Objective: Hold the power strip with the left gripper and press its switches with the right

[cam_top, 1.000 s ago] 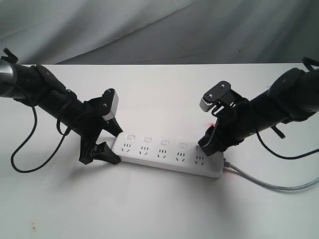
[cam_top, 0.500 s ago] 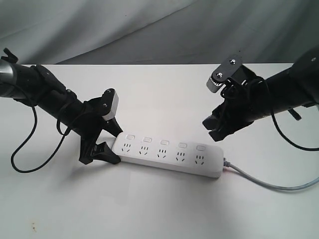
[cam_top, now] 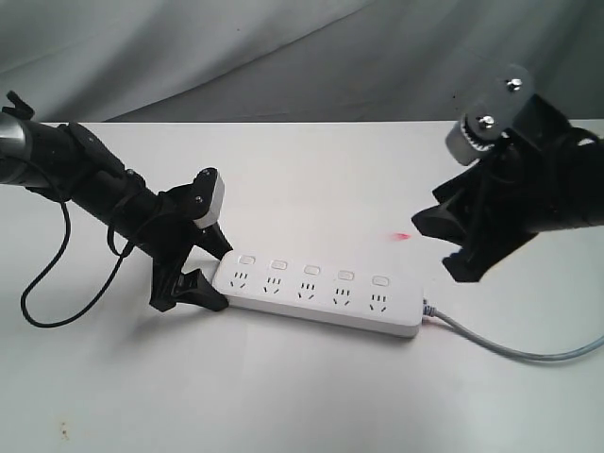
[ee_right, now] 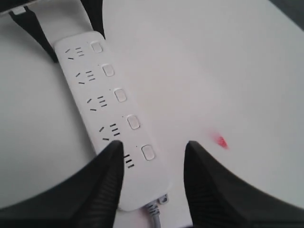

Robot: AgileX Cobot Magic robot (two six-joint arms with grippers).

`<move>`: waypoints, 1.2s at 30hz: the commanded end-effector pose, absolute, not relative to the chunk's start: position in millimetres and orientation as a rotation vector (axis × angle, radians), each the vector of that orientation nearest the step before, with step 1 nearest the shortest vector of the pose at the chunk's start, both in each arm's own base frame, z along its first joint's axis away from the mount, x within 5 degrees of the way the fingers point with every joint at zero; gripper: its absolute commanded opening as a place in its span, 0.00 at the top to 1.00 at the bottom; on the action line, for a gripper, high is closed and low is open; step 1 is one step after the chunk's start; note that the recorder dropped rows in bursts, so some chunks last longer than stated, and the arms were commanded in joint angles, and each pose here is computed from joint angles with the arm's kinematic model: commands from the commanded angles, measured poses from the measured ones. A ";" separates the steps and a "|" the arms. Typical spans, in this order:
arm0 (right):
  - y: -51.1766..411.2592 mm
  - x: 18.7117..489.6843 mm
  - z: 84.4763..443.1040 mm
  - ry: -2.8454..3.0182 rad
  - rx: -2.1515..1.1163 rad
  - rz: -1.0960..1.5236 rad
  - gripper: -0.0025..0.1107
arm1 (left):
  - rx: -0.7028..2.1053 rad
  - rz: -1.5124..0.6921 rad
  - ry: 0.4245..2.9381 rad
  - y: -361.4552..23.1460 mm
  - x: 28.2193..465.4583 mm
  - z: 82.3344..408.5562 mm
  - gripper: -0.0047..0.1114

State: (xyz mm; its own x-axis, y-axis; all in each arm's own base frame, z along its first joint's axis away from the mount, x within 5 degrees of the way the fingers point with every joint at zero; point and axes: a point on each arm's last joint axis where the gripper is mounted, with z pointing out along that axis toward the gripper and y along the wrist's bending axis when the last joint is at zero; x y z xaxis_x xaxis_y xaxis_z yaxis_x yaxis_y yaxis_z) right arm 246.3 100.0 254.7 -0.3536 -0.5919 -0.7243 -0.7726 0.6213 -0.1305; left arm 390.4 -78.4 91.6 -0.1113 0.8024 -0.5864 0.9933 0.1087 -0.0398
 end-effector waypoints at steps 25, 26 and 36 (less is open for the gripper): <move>58.9 100.6 262.4 1.833 -0.829 0.281 0.98 | 1.772 -0.607 1.976 -79.6 388.8 87.8 0.39; 59.4 99.8 261.9 1.839 -0.835 0.291 0.98 | 1.772 -0.607 1.976 -79.6 388.8 87.8 0.39; 61.5 96.9 259.8 1.858 -0.864 0.328 0.98 | 1.772 -0.607 1.976 -79.6 388.8 87.8 0.39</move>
State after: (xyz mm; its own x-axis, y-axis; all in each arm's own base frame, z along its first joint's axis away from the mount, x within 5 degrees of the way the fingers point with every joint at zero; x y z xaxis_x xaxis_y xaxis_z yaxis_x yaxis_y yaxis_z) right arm 98.0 61.6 260.0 -0.2226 -0.4211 -0.8793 -0.6912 0.7042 -0.1622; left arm 390.4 -78.4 91.6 -0.1113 0.8024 -0.5864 0.9933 0.1087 -0.0398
